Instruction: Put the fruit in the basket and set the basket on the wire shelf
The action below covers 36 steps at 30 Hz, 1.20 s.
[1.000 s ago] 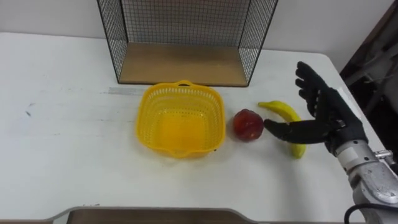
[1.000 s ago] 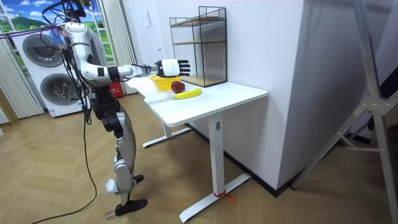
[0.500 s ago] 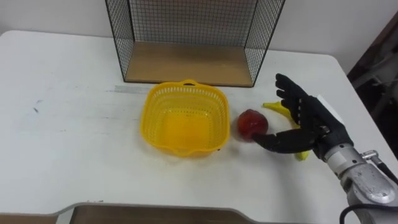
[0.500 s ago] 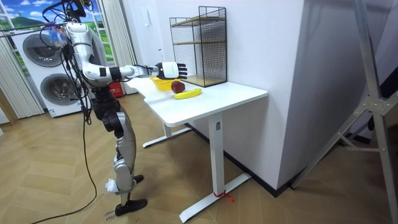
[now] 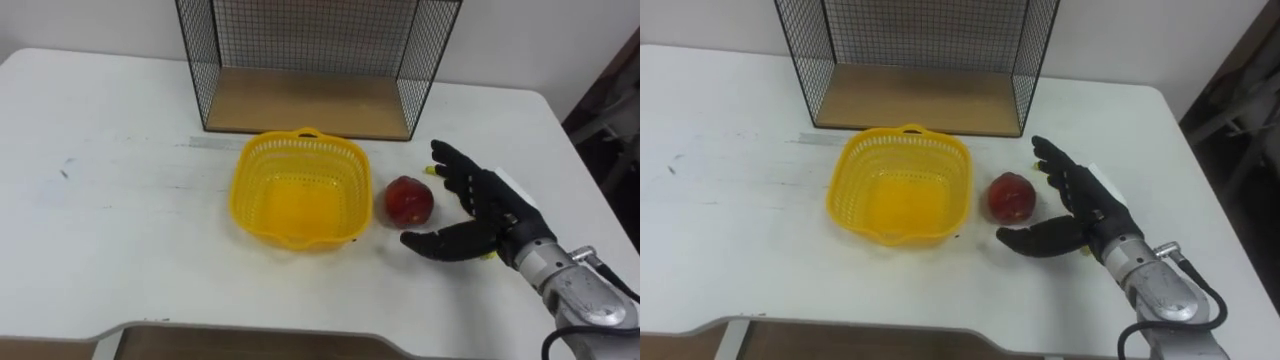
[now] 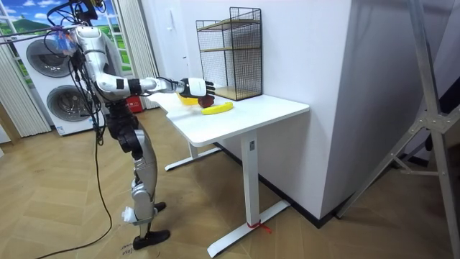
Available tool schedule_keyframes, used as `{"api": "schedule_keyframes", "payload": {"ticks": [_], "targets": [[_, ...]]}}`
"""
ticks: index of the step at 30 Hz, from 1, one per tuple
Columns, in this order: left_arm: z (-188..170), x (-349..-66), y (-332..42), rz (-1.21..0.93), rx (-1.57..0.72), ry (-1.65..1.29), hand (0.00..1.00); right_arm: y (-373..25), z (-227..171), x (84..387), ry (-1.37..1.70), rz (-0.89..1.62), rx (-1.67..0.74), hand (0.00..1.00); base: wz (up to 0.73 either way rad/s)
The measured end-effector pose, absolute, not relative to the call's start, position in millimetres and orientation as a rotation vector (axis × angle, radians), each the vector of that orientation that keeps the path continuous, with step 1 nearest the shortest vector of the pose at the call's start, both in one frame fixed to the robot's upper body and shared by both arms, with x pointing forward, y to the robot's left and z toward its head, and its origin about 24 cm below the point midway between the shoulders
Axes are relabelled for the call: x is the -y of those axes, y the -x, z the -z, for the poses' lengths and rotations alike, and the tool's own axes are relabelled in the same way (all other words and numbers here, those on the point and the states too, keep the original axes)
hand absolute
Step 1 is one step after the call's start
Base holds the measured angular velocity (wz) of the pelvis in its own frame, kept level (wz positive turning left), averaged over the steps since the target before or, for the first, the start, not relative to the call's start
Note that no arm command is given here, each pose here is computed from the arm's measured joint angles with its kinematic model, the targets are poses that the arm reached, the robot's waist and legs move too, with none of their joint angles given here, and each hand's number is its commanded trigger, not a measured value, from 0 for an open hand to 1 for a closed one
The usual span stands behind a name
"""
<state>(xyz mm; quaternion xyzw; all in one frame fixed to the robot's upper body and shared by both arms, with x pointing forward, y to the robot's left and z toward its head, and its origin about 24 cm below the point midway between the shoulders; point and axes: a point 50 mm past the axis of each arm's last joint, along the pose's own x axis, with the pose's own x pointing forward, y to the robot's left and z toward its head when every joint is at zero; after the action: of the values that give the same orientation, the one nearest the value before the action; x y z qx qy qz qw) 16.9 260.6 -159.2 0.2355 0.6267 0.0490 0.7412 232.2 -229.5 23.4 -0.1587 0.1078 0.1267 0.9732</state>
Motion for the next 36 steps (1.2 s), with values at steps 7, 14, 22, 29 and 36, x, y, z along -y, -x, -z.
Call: {"api": "schedule_keyframes", "payload": {"ticks": [7,14,22,29,36], "targets": [[160,-259,-17,-0.082,-1.380,-0.498,0.00,-231,-10,236,0.305,-0.235,-0.280,0.00,0.02],[160,-258,-16,-0.068,-1.401,-0.496,0.00,-233,-5,240,0.301,-0.212,-0.303,0.00,0.02],[160,-257,-20,-0.033,-1.403,-0.464,0.00,-238,-3,241,0.299,-0.204,-0.328,0.00,0.03],[159,-257,-23,-0.027,-1.398,-0.461,0.00,-243,-6,240,0.298,-0.204,-0.323,0.00,0.01],[159,-259,-23,-0.029,-1.408,-0.476,0.00,-243,-2,242,0.294,-0.197,-0.348,0.00,0.01]]}}
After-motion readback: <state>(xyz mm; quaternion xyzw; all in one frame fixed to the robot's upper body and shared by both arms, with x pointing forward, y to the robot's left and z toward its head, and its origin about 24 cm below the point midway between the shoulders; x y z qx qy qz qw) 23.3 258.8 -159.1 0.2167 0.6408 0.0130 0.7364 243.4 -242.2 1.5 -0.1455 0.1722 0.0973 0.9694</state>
